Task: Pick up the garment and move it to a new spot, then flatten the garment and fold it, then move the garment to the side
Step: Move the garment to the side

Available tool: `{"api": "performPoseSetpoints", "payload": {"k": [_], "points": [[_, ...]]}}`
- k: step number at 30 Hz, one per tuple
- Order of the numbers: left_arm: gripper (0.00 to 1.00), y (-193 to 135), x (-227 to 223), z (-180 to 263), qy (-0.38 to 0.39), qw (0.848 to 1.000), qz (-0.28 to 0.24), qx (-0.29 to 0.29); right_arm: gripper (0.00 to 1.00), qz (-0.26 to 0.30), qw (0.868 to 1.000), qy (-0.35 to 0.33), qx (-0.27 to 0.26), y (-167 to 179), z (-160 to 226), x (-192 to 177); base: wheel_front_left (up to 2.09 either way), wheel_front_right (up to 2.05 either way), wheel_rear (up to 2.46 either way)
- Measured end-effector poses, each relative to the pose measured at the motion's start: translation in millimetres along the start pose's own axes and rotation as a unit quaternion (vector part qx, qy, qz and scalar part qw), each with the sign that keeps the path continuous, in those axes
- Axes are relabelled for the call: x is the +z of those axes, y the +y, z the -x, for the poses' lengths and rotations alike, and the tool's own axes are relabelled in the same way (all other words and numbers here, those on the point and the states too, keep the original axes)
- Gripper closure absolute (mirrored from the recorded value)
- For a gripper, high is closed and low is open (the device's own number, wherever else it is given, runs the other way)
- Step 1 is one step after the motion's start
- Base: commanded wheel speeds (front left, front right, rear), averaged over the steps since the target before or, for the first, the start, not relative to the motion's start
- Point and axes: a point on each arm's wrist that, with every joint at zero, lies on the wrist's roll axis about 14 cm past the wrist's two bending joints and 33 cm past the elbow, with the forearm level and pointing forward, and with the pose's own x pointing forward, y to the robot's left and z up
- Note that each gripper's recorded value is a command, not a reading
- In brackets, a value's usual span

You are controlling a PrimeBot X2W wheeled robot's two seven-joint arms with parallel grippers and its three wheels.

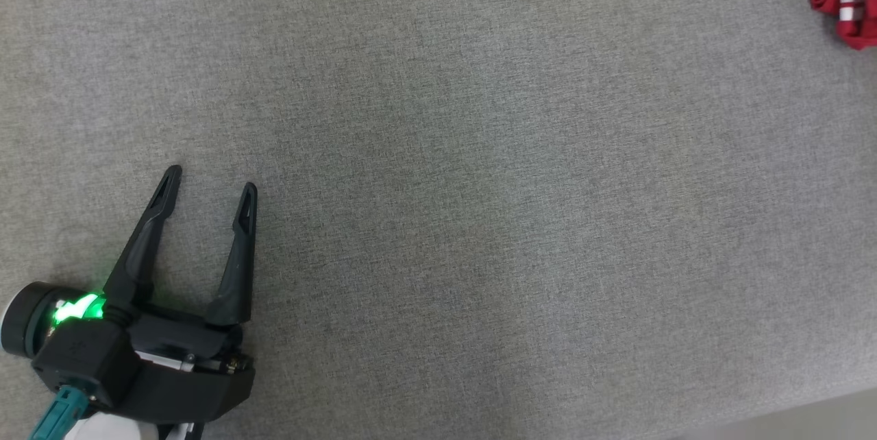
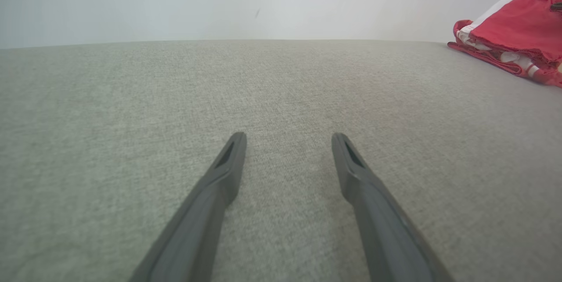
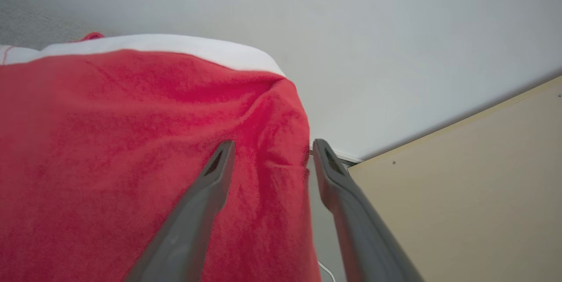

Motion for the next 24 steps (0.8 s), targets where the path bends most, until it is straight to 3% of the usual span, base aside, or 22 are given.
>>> {"api": "performPoseSetpoints", "payload": {"k": [7,16,23,24], "points": [[0.00,1.7,1.6,0.8,-0.001,1.000,0.001,0.006,0.00,0.004,1.000,-0.010,-0.005,1.3,0.0,1.7,0.00,0.00,0.00],[0.00,4.0,16.2,8.2,-0.008,1.000,0.006,0.025,0.00,-0.025,0.994,-0.103,-0.009,-0.3,17.0,47.3,0.00,0.00,0.00],[0.00,15.0,33.4,37.2,-0.009,0.998,0.004,0.066,0.00,-0.063,0.980,-0.189,0.027,30.1,52.3,89.3,0.00,0.00,0.00],[0.00,20.5,42.7,52.9,-0.013,0.996,0.003,0.086,0.00,-0.083,0.971,-0.221,0.047,47.2,74.0,104.0,0.00,0.00,0.00]]}}
